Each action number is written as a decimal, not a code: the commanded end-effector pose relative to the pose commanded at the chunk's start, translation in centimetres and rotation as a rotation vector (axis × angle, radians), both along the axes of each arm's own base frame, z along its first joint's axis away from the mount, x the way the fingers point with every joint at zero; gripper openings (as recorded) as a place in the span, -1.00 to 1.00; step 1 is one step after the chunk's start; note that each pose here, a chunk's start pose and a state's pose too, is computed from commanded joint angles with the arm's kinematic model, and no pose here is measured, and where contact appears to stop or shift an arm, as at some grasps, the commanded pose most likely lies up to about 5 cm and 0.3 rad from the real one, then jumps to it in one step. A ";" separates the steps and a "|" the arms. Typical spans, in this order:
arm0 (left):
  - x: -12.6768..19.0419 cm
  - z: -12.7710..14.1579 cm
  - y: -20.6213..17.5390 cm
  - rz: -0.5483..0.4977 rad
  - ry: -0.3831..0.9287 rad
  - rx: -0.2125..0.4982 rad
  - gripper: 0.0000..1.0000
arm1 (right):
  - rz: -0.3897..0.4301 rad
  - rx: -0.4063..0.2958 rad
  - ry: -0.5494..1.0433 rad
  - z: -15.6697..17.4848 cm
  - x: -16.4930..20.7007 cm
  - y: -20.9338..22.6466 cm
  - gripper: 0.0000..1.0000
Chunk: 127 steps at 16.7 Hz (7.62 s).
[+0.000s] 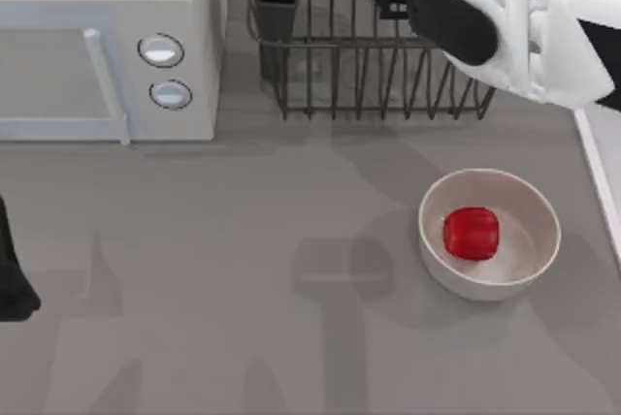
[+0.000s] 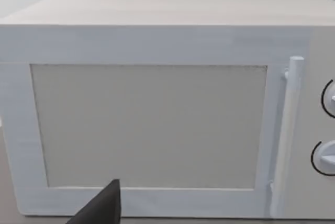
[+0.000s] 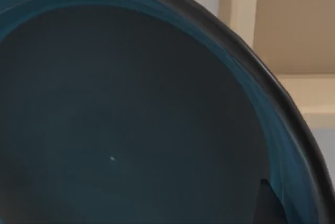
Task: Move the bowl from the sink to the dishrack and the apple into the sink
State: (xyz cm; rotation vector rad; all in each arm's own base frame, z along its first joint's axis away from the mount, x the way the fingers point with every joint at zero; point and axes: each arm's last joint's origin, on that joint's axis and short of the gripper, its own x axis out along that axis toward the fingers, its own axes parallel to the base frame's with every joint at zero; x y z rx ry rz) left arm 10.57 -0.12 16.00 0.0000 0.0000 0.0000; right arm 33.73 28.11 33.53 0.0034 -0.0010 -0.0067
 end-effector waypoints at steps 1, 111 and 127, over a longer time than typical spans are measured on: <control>0.0 0.0 0.0 0.000 0.000 0.000 1.00 | 0.000 0.006 -0.006 -1.8 0.9 0.0 -1.00; 0.0 0.0 0.0 0.000 0.000 0.000 1.00 | 0.053 0.088 1.404 -10.7 -2.4 -14.8 1.00; 0.0 0.0 0.0 0.000 0.000 0.000 1.00 | 0.000 0.012 1.571 -16.8 1.1 -10.3 1.00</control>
